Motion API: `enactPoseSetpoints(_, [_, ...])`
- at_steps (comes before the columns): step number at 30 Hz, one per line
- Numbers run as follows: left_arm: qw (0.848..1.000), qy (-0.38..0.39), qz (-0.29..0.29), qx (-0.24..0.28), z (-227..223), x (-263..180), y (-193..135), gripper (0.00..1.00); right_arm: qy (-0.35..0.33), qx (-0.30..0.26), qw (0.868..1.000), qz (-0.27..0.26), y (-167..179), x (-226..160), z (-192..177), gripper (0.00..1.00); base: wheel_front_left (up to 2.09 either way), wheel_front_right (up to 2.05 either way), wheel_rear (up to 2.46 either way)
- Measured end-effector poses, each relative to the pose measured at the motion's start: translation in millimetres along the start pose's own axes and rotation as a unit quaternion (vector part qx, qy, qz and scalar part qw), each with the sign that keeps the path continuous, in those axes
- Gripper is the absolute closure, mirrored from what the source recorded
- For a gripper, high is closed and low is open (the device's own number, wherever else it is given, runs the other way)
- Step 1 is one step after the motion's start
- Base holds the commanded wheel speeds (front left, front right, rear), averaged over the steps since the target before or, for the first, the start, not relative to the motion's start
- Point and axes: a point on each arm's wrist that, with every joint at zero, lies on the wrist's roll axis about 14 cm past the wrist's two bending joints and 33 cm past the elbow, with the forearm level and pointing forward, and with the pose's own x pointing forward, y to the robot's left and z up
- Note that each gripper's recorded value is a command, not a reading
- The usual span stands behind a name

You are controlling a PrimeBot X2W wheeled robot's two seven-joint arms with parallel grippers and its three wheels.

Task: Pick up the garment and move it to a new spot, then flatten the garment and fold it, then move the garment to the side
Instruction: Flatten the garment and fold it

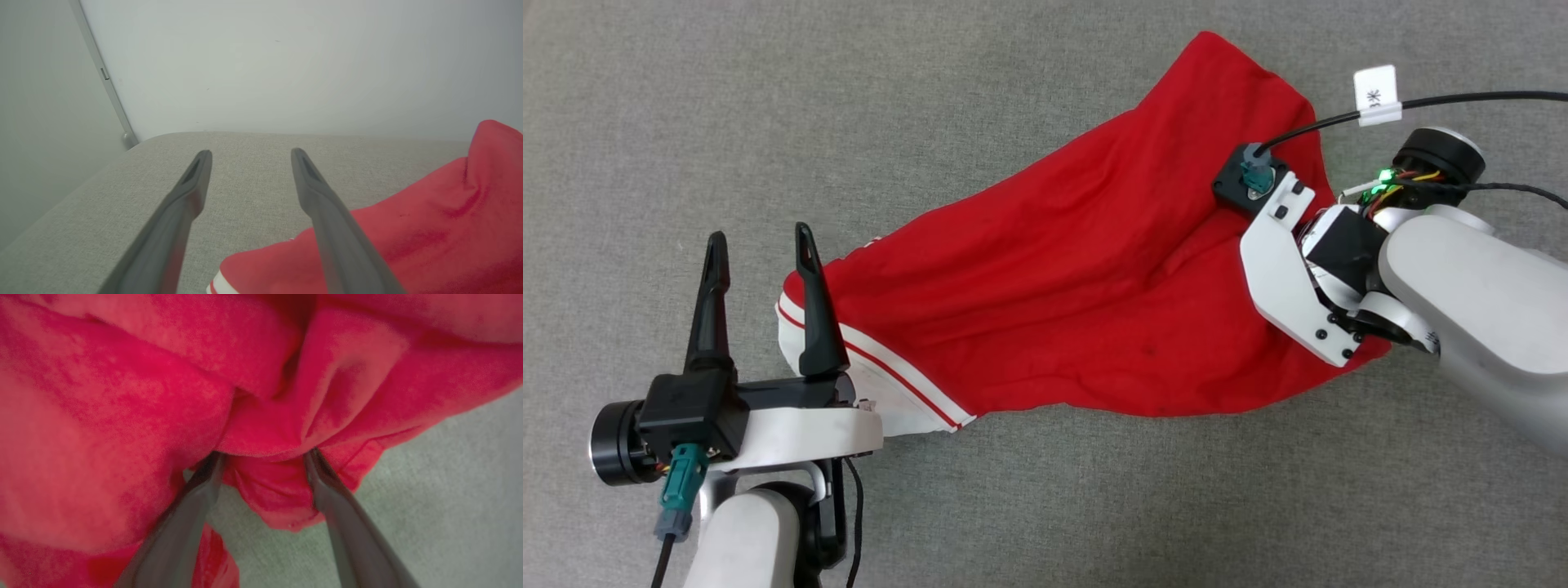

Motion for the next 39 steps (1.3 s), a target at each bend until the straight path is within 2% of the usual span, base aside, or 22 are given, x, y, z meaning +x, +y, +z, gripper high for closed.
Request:
enactPoseSetpoints(3, [1.000,0.002,0.001,0.003,-3,2,2,0.00,-0.010,0.009,1.000,0.008,1,5,-1,0.00,0.00,0.00,0.00])
enactPoseSetpoints(4, [1.000,0.002,-0.001,0.003,-3,2,1,0.00,-0.015,0.011,1.000,0.007,1,4,-1,0.54,0.00,0.00,0.00])
enactPoseSetpoints(5, [1.000,0.001,-0.002,0.003,-3,2,1,0.00,-0.022,0.012,1.000,0.006,2,4,0,1.00,0.00,0.00,0.00])
enactPoseSetpoints(12, [1.000,-0.009,-0.003,0.005,7,-5,4,0.00,-0.095,0.004,0.995,-0.008,5,-23,16,1.00,0.00,0.00,0.00])
enactPoseSetpoints(16, [1.000,-0.018,-0.006,0.002,18,-17,6,0.00,-0.148,-0.021,0.988,-0.039,0,-66,31,1.00,0.00,0.00,0.00])
enactPoseSetpoints(21, [1.000,-0.027,-0.007,-0.004,29,-33,8,0.00,-0.182,-0.036,0.980,-0.065,3,-118,15,1.00,0.00,0.00,0.00])
enactPoseSetpoints(25, [0.999,-0.029,-0.011,-0.009,34,-46,8,0.00,-0.178,-0.012,0.982,-0.063,17,-143,-26,1.00,0.00,0.00,0.00])
enactPoseSetpoints(31, [0.999,-0.030,-0.026,-0.015,37,-58,0,0.00,-0.119,0.085,0.989,-0.032,56,-142,-121,1.00,0.00,0.00,0.00])
enactPoseSetpoints(34, [0.999,-0.033,-0.030,-0.017,40,-61,-2,0.00,-0.088,0.143,0.986,-0.008,85,-131,-167,1.00,0.00,0.00,0.00])
enactPoseSetpoints(39, [0.999,-0.031,-0.037,-0.014,38,-63,-4,0.00,-0.037,0.234,0.971,0.030,132,-108,-227,1.00,0.00,0.00,0.00])
